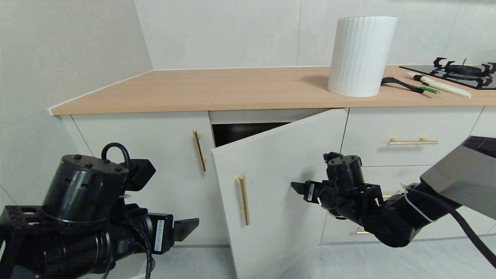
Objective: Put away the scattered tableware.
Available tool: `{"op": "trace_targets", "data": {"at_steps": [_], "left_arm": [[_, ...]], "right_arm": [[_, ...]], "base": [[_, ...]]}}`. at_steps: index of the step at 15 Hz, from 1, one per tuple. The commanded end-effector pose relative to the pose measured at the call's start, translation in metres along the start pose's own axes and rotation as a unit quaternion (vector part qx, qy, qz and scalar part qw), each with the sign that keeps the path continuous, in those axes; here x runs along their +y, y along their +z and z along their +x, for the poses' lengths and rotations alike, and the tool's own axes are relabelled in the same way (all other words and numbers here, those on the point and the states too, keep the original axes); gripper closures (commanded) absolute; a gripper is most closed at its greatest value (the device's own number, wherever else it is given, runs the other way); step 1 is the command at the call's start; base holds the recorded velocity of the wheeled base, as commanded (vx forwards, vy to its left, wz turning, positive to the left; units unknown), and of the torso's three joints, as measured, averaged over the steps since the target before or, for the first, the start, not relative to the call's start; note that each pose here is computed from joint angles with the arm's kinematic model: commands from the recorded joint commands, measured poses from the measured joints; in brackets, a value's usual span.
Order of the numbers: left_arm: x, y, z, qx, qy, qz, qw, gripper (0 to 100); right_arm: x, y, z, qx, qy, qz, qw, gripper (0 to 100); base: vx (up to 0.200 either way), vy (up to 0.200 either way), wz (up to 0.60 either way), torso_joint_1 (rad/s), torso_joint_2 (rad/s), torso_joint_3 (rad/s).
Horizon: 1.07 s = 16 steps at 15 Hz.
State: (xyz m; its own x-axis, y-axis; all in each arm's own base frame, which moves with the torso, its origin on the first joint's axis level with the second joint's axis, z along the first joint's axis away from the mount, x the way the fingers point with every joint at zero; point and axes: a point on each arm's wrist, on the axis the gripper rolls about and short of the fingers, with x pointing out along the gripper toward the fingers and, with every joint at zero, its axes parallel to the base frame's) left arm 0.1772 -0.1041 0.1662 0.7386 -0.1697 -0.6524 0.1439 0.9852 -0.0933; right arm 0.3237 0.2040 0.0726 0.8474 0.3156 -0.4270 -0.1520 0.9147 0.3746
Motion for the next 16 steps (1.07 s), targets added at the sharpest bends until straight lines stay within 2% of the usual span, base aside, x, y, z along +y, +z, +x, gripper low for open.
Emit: {"op": "trace_targets", "data": {"at_steps": [1,3,7,16], "left_arm": [[0.0,0.0,0.0,0.0,0.0,0.0,1.0,0],[0.0,0.0,0.0,0.001,0.0,0.0,1.0,0],[0.0,0.0,0.0,0.001,0.0,0.0,1.0,0],[0.0,0.0,0.0,0.001,0.0,0.0,1.0,0]], "right_arm": [[0.001,0.0,0.004,-0.003,0.001,0.004,1.0,0],[0.006,0.004,0.016,-0.034,-0.004,0.037,0.999,0],[0.008,0.009,0.033,-0.066,-0.025,0.067,0.995,0],[-0.011,0.019,0.071,-0.133,-0.104,0.092,0.981,0]], "base": [[0.0,0.0,0.0,0.0,0.0,0.0],[0.0,0.0,0.0,0.0,0.0,0.0],[0.0,0.0,0.0,0.0,0.0,0.0],[0.0,0.0,0.0,0.0,0.0,0.0]]}}
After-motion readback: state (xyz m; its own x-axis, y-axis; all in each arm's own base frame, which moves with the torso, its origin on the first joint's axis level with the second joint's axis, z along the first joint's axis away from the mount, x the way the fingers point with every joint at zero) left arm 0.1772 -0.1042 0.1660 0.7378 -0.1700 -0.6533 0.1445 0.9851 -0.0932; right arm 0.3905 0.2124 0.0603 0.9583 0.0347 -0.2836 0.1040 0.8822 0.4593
